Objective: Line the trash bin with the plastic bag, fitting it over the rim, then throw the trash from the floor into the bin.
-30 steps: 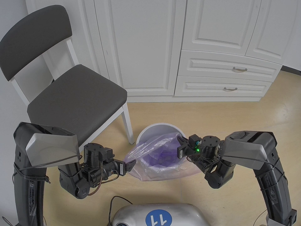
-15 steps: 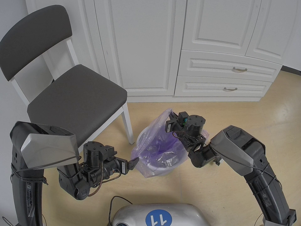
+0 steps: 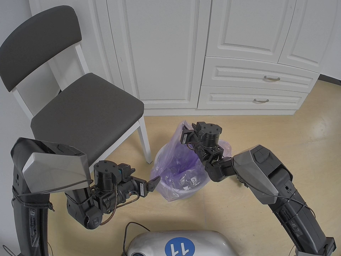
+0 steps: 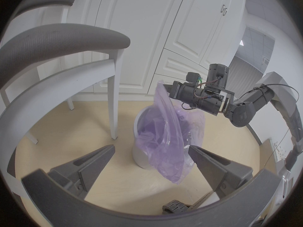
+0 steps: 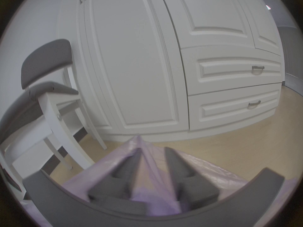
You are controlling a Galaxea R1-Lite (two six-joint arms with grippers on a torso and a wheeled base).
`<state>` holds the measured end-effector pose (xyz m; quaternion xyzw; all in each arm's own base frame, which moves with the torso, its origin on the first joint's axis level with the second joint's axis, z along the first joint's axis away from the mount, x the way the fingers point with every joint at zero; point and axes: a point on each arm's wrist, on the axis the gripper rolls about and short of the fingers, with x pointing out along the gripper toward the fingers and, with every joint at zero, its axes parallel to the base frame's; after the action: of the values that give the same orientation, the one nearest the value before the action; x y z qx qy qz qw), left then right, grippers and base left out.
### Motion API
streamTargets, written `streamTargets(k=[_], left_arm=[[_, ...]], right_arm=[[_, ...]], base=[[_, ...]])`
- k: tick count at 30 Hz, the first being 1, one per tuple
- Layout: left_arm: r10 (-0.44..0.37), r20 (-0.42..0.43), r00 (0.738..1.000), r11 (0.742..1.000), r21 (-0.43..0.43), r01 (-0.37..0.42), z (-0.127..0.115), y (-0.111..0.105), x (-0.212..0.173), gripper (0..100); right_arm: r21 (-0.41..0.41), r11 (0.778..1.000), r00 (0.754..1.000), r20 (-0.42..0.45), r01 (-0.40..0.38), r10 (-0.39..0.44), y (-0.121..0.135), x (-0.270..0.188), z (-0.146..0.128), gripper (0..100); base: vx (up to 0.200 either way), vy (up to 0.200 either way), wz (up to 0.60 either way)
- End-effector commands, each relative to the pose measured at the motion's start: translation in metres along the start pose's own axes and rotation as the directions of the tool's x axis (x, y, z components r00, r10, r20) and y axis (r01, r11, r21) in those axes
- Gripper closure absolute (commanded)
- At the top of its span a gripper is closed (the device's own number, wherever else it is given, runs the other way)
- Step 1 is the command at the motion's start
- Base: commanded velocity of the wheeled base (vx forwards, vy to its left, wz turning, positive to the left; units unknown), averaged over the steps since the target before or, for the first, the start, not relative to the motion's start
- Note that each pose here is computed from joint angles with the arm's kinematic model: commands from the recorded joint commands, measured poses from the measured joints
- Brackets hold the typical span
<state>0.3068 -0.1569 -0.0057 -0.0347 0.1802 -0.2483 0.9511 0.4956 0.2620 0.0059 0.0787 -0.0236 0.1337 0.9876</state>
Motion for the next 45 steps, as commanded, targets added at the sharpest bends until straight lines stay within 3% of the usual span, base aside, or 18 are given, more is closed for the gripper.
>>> streamTargets(k=[1, 4, 9, 14, 19, 23, 28, 33, 35, 36, 39, 45], left_arm=[[-0.014, 0.008, 1.000, 1.000, 0.006, 0.014, 0.000, -0.004, -0.005, 0], [-0.035, 0.020, 0.999, 0.999, 0.021, 0.034, 0.000, -0.011, -0.010, 0], [-0.063, 0.010, 0.998, 0.997, 0.047, 0.062, -0.005, -0.021, -0.006, 0], [-0.084, 0.017, 0.996, 0.995, 0.051, 0.083, -0.008, -0.031, 0.029, 0], [-0.025, 0.027, 0.999, 0.998, 0.050, 0.023, -0.005, -0.036, 0.053, 0], [-0.005, 0.049, 0.999, 0.999, 0.051, 0.003, -0.001, -0.036, 0.064, 0], [0.015, 0.014, 1.000, 0.998, 0.053, -0.016, 0.001, -0.038, 0.072, 0], [0.128, -0.018, 0.992, 0.990, 0.065, -0.127, 0.010, -0.038, 0.089, 0], [0.241, -0.019, 0.970, 0.969, 0.066, -0.239, 0.020, -0.033, 0.099, 0], [0.248, -0.016, 0.969, 0.967, 0.065, -0.247, 0.021, -0.032, 0.099, 0], [0.391, 0.020, 0.920, 0.919, 0.045, -0.391, 0.033, -0.011, 0.111, 0], [0.450, 0.054, 0.891, 0.892, 0.009, -0.451, 0.042, 0.021, 0.114, 0]], right_arm=[[0.010, 1.000, 0.999, 0.044, -0.019, 0.019, 0.013, -0.001, 0.017, 0], [0.021, 0.999, 0.996, 0.077, -0.035, 0.033, 0.023, -0.003, 0.040, 0], [-0.008, 1.000, 0.998, -0.047, -0.030, 0.030, 0.022, -0.018, 0.027, 0], [-0.003, 1.000, 0.999, -0.046, -0.021, 0.021, 0.018, -0.020, 0.025, 0], [-0.018, 1.000, 0.994, -0.104, -0.020, 0.018, 0.016, -0.035, 0.027, 0], [-0.014, 0.999, 0.995, -0.097, -0.030, 0.029, 0.019, -0.037, 0.034, 0], [-0.007, 0.999, 0.995, -0.088, -0.043, 0.042, 0.026, -0.036, 0.033, 0], [0.006, 0.999, 0.995, -0.092, -0.048, 0.048, 0.032, -0.041, 0.036, 0], [-0.004, 0.999, 0.993, -0.117, -0.034, 0.033, 0.024, -0.047, 0.040, 0], [-0.005, 0.999, 0.992, -0.118, -0.032, 0.031, 0.024, -0.047, 0.040, 0], [-0.031, 1.000, 0.983, -0.184, -0.006, 0.000, 0.003, -0.066, 0.053, 0], [-0.043, 0.998, 0.975, -0.218, 0.046, -0.054, -0.030, -0.090, 0.064, 0]], base=[[0.000, 0.000, 0.00], [0.000, 0.000, 0.00], [0.000, 0.000, 0.00], [0.000, 0.000, 0.00], [0.000, 0.000, 0.00], [0.000, 0.000, 0.00], [0.000, 0.000, 0.00], [0.000, 0.000, 0.00], [0.000, 0.000, 0.00], [0.000, 0.000, 0.00], [0.000, 0.000, 0.00], [0.000, 0.000, 0.00]])
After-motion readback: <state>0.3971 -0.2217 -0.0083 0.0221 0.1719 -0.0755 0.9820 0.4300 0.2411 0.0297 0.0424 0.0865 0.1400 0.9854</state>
